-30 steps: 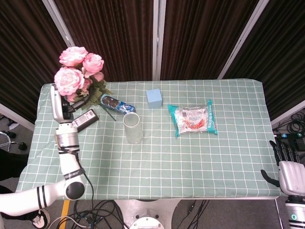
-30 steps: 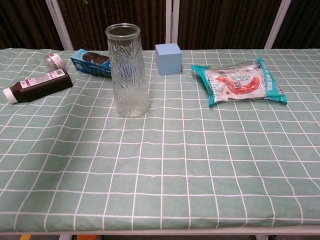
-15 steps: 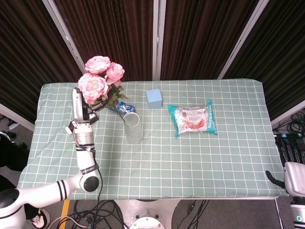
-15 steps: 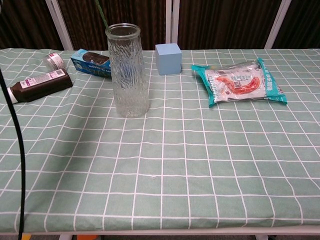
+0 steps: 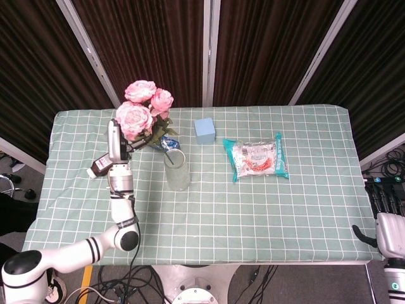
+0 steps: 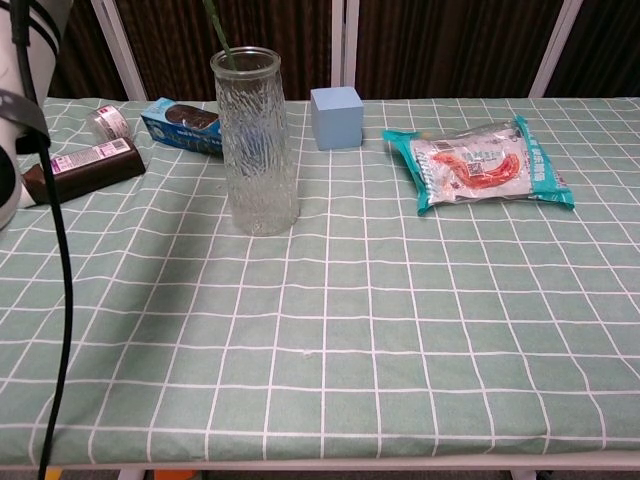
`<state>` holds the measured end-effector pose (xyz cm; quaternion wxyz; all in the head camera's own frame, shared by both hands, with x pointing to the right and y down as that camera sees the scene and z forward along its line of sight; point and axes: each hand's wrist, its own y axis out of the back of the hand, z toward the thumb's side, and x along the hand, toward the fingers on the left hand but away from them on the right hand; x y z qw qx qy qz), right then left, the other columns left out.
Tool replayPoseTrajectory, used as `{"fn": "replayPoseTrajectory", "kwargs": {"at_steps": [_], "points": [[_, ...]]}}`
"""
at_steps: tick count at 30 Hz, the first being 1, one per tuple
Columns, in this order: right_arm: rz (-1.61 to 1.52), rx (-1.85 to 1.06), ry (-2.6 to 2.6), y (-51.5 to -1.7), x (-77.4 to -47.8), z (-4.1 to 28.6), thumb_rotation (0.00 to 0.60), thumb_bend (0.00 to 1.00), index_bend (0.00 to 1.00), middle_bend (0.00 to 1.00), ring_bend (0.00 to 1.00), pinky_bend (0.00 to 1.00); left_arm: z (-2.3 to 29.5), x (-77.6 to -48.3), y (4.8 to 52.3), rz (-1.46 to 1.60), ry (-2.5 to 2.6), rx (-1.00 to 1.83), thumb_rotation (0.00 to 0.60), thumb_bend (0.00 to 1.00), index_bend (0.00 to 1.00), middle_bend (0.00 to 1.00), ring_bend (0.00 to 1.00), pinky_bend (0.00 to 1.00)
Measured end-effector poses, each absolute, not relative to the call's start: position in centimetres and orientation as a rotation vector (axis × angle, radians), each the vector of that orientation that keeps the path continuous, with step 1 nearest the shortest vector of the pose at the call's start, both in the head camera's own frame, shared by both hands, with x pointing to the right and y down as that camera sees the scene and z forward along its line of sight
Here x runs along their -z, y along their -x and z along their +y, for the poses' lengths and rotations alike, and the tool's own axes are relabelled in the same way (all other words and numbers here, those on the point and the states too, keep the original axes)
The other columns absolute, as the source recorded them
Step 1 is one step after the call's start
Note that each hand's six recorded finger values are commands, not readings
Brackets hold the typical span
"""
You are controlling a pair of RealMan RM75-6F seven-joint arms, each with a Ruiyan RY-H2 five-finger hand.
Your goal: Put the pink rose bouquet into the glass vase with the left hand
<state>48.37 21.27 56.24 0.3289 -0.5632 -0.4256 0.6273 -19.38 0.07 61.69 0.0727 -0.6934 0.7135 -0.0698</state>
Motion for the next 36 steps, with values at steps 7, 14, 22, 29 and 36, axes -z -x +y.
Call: {"fn": "replayPoseTrajectory", "kwargs": {"at_steps": [7,14,22,29,36], "points": [[-1.101,-1.648,1.488,-48.2,-56.9,21.1,0.6,0.15,0.0,0.0,0.0,0.0,2.0,-63.7,18.8,2.071,2.163,0.221,0.6,0.19,0.53,0.55,0.52,0.64],[-1.102,-1.645,1.487,-48.1,-56.7,21.2,0.6,0.15,0.0,0.0,0.0,0.0,4.5,-65.2,17.2,1.869,2.356,0.16,0.6,0.09,0.11,0.2,0.22,0.3],[-1.111,-1.636,1.491,-48.2,-56.7,21.2,0.6,0.15,0.0,0.0,0.0,0.0,4.9,-65.1,18.3,1.818,2.387,0.154,0.6,0.04,0.04,0.05,0.1,0.22],[-1.118,-1.609,1.508,-47.7,-56.8,20.8,0.6,0.15,0.0,0.0,0.0,0.0,4.1,-63.4,20.4,1.873,2.339,0.127,0.6,0.03,0.03,0.04,0.08,0.21],[-1.119,-1.588,1.514,-47.5,-56.7,20.7,0.6,0.15,0.0,0.0,0.0,0.0,3.5,-61.7,26.0,1.909,2.178,0.208,0.6,0.04,0.03,0.05,0.08,0.22]]}}
